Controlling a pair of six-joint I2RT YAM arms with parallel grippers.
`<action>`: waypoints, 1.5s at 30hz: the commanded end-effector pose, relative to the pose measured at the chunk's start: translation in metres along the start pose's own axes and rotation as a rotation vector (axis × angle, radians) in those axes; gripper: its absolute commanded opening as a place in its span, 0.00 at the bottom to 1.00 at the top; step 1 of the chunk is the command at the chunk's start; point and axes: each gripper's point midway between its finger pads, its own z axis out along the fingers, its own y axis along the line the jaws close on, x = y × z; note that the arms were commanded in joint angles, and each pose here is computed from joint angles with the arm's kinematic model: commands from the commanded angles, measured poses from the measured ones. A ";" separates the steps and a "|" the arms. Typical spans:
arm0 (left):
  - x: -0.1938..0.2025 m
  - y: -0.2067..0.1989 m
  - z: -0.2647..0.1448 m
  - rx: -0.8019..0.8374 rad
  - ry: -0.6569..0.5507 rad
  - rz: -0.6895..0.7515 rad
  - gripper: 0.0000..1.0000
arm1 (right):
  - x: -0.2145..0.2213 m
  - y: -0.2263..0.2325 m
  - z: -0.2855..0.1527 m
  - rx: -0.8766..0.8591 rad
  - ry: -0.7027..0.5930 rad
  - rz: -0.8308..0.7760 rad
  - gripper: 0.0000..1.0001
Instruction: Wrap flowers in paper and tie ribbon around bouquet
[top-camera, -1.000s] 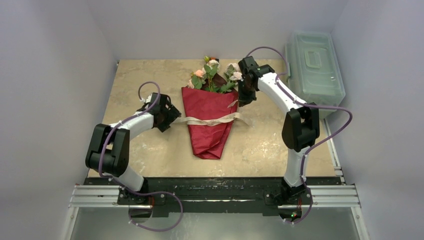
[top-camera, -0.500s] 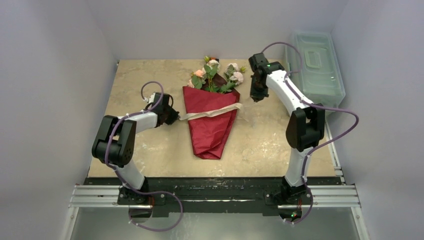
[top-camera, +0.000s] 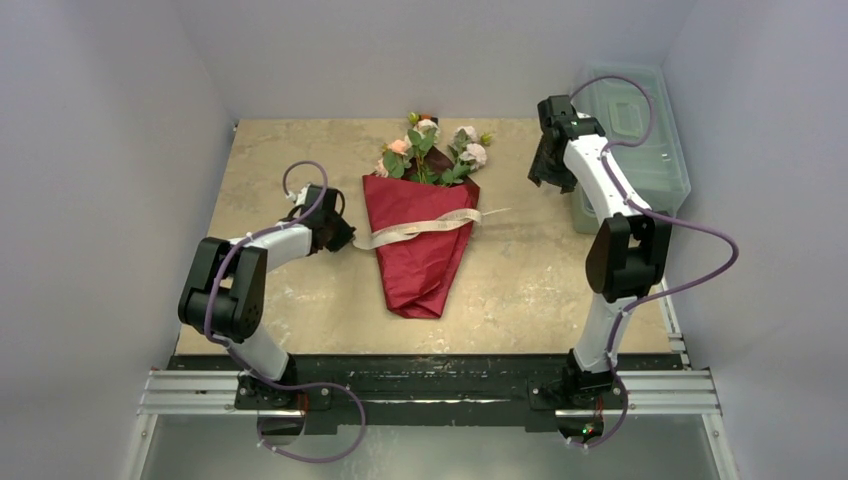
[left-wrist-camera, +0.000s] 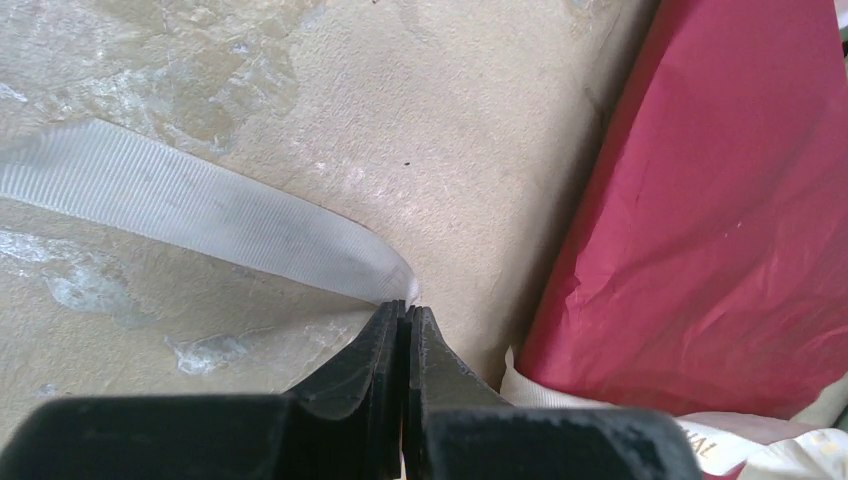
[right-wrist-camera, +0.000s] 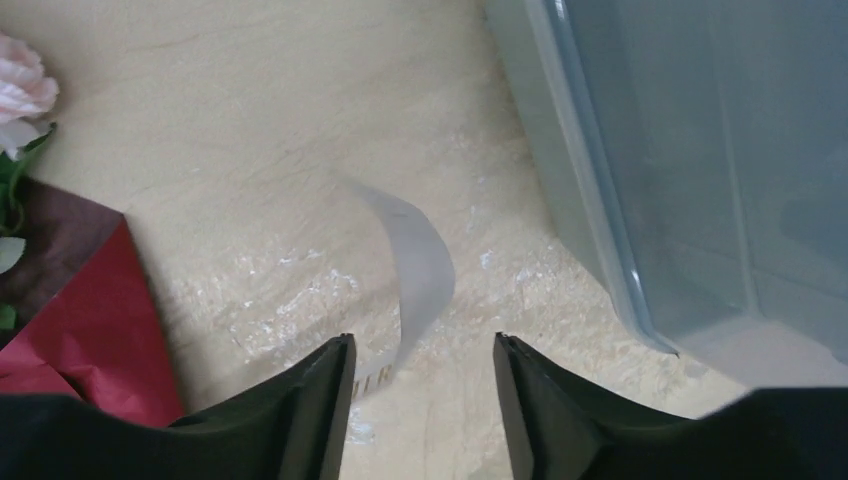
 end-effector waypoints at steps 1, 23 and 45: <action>-0.003 -0.009 -0.006 0.033 0.002 0.049 0.00 | -0.013 0.030 -0.028 -0.200 -0.017 0.009 0.72; 0.000 -0.010 -0.004 0.067 0.005 0.095 0.00 | 0.096 0.070 0.018 -0.165 0.406 0.629 0.84; -0.006 -0.017 -0.005 0.106 -0.014 0.212 0.00 | 0.153 0.108 0.076 -0.016 0.537 0.579 0.38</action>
